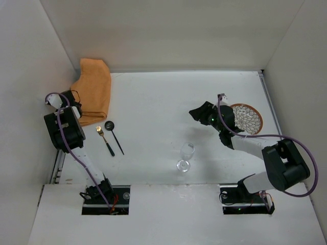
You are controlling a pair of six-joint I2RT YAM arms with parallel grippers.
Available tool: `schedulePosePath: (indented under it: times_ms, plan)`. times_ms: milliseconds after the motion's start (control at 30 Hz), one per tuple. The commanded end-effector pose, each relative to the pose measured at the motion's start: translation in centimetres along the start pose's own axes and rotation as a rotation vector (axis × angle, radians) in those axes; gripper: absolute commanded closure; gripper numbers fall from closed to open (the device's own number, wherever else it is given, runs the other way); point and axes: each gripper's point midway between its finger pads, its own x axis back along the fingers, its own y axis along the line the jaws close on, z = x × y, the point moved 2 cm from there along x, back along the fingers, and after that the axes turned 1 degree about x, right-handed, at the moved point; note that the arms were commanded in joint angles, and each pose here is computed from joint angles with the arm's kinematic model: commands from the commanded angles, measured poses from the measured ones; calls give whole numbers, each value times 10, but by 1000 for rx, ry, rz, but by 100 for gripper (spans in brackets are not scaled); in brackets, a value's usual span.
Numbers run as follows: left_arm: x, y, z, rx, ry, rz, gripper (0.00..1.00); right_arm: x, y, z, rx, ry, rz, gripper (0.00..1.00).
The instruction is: Set the dinner table for one person
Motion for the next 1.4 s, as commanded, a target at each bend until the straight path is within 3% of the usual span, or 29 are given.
schedulePosePath:
  times_ms: [0,167,233,300,467,633,767,1000,1167,1367]
  plan:
    - [-7,-28,-13,28,-45,79,62,-5,40,-15,20,-33,-149,44]
    - [-2,-41,-20,16,-76,93,79,-5,55,-7,15,0,-218,44]
    - [3,-45,-29,9,-101,96,81,-6,56,-6,10,2,-230,44]
    - [5,-53,-35,-18,-114,112,74,-7,56,-2,-4,20,-238,45]
    - [-7,-44,-21,-55,-102,79,46,-6,55,-2,-23,25,-253,45]
    - [-17,-39,-16,-54,-105,65,43,-5,54,-3,-25,26,-256,45]
    - [-24,-45,-23,-53,-128,79,53,-12,53,3,-26,44,-253,45]
    - [-14,-55,-40,-61,-177,92,90,-25,50,16,-36,95,-250,45]
    - [16,-82,-47,-72,-197,172,99,-26,51,18,-47,100,-259,45]
    - [59,-145,-3,-102,-156,364,100,-14,56,8,-51,63,-283,45]
